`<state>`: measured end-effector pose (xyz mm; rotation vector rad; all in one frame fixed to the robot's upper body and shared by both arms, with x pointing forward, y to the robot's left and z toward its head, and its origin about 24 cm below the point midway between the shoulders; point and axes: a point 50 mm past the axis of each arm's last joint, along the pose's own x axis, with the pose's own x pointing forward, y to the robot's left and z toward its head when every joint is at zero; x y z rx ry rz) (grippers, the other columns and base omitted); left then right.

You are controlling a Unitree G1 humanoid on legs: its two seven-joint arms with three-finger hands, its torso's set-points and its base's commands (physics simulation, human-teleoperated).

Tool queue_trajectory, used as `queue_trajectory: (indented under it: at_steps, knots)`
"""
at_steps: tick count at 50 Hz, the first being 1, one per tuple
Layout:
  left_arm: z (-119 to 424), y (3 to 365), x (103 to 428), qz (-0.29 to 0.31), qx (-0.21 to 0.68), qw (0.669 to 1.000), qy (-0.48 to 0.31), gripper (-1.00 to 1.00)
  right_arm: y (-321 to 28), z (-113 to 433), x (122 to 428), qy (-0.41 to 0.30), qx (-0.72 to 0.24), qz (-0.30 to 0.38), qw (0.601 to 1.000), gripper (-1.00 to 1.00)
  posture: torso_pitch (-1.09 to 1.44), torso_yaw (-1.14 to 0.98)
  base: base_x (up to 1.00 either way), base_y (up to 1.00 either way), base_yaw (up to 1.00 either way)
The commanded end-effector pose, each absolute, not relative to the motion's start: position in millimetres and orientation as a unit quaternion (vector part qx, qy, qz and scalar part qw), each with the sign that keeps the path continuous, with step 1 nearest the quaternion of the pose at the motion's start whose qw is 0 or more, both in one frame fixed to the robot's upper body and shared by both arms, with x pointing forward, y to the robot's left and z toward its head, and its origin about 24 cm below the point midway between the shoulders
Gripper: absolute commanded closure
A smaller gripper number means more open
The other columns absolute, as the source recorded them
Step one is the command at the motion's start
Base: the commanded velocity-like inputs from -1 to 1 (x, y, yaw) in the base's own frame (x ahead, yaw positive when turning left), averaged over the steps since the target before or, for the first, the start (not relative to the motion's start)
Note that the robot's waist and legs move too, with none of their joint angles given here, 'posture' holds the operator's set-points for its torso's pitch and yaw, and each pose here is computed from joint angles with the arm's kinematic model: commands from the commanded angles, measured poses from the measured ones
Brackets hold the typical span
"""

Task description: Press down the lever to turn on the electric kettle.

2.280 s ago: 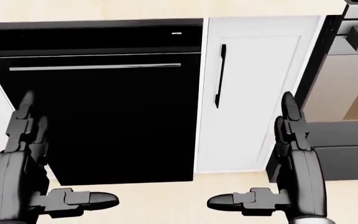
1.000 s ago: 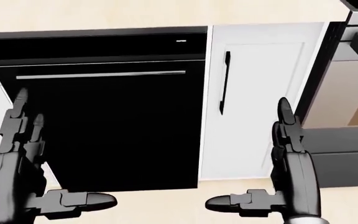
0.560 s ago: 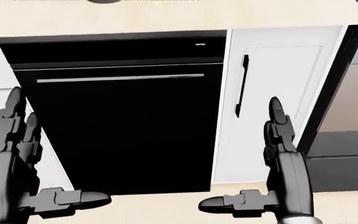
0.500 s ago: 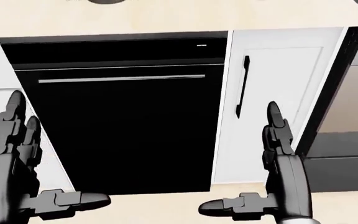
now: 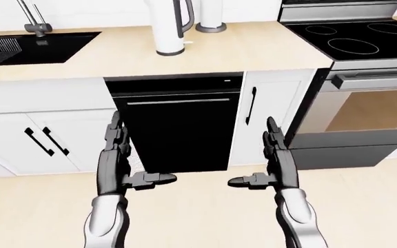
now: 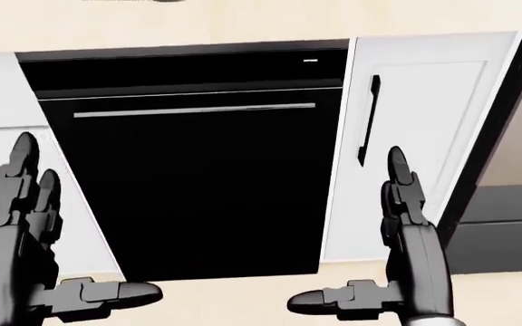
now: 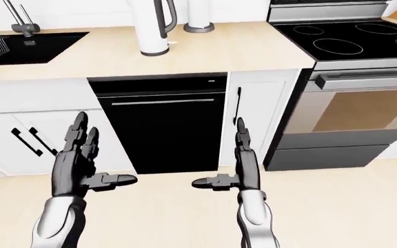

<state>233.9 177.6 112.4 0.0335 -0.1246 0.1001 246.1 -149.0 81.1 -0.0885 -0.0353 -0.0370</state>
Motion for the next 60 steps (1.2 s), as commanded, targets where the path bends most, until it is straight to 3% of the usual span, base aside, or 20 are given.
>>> queue_trajectory:
  at_steps: [1,60]
  knots:
    - [131.2,172.4,233.4,0.038,0.016,0.993,-0.113,-1.0,-153.3,101.3,246.8,-0.07,-0.049,-0.03,0.996,-1.0,0.0,0.0,0.0,0.11,0.0]
    - [129.2,172.4,232.9,0.039,0.015,0.993,-0.113,-1.0,-150.1,109.6,242.9,-0.104,-0.035,-0.015,0.994,-1.0,0.0,0.0,0.0,0.02,0.11]
